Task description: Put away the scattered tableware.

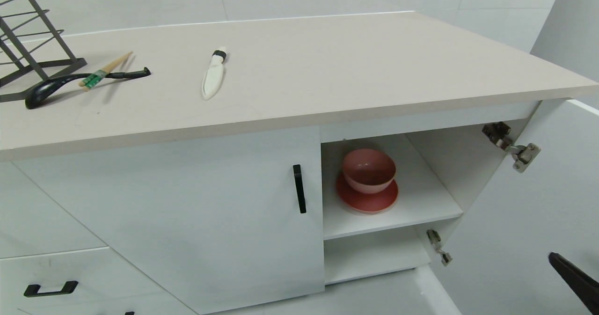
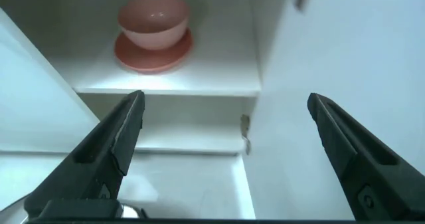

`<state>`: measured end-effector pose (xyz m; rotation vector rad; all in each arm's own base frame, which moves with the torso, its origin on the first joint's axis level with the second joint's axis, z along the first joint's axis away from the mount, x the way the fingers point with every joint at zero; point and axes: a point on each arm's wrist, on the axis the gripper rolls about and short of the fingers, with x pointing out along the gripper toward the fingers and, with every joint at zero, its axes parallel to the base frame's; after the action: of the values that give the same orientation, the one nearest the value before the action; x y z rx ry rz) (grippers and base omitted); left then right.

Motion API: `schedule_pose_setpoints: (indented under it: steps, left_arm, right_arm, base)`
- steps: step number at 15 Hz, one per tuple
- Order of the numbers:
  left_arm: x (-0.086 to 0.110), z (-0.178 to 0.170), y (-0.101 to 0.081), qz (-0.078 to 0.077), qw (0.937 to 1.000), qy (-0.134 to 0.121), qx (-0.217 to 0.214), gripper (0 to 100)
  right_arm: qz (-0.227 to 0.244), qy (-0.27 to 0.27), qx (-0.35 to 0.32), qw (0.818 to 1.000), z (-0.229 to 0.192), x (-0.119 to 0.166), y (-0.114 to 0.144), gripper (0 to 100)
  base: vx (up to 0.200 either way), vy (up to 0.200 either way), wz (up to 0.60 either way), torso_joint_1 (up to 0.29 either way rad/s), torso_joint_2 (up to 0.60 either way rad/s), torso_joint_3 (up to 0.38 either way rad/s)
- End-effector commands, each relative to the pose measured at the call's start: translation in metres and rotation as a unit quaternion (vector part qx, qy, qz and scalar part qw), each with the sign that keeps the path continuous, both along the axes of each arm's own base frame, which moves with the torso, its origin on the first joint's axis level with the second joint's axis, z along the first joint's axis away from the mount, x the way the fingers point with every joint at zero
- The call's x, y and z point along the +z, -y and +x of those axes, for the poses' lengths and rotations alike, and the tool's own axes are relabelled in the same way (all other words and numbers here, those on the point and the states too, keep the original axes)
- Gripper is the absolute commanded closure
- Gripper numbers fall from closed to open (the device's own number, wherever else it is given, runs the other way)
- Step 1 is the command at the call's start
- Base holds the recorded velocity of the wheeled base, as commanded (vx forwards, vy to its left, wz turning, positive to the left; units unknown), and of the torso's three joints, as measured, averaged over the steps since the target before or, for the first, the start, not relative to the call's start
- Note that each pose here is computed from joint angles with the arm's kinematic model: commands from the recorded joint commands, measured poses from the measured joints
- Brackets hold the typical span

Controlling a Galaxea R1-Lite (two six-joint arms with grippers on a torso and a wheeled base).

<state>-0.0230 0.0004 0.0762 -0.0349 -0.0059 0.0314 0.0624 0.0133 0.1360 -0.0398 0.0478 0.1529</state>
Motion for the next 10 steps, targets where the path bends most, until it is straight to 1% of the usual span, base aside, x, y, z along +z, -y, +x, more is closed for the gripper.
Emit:
schedule_pose_setpoints:
  steps: [1,3,5,6,8,9,10]
  left_arm:
    - [0.000,0.000,0.000,0.000,1.0000,0.000,0.000,0]
    - [0.000,0.000,0.000,0.001,1.0000,0.000,0.000,0]
    - [0.000,0.000,0.000,0.000,1.0000,0.000,0.000,0]
    - [0.000,0.000,0.000,0.000,1.0000,0.000,0.000,0]
    - [0.000,0.000,0.000,-0.001,1.0000,0.000,0.001,0]
    - [0.000,0.000,0.000,-0.001,1.0000,0.000,0.001,0]
    - [0.000,0.000,0.000,-0.001,1.0000,0.000,0.003,0]
  right_arm:
    - [0.028,0.072,-0.041,0.996,-0.066,-0.025,0.016,0]
    - [0.023,0.062,-0.053,0.996,-0.078,-0.041,0.017,0]
    - [0.011,0.013,-0.051,0.999,-0.077,-0.051,0.017,0]
    - [-0.004,-0.011,-0.044,0.999,-0.077,-0.055,0.017,0]
    - [-0.007,-0.012,-0.017,1.000,-0.077,-0.056,0.016,0]
    - [-0.015,-0.023,-0.008,1.000,-0.077,-0.058,0.015,0]
    - [-0.012,-0.025,-0.008,1.000,-0.077,-0.059,0.015,0]
  base:
    - [0.000,0.000,0.00,0.000,0.00,0.000]
    - [0.000,0.000,0.00,0.000,0.00,0.000]
    - [0.000,0.000,0.00,0.000,0.00,0.000]
    - [0.000,0.000,0.00,0.000,0.00,0.000]
    - [0.000,0.000,0.00,0.000,0.00,0.000]
    - [0.000,0.000,0.00,0.000,0.00,0.000]
    - [0.000,0.000,0.00,0.000,0.00,0.000]
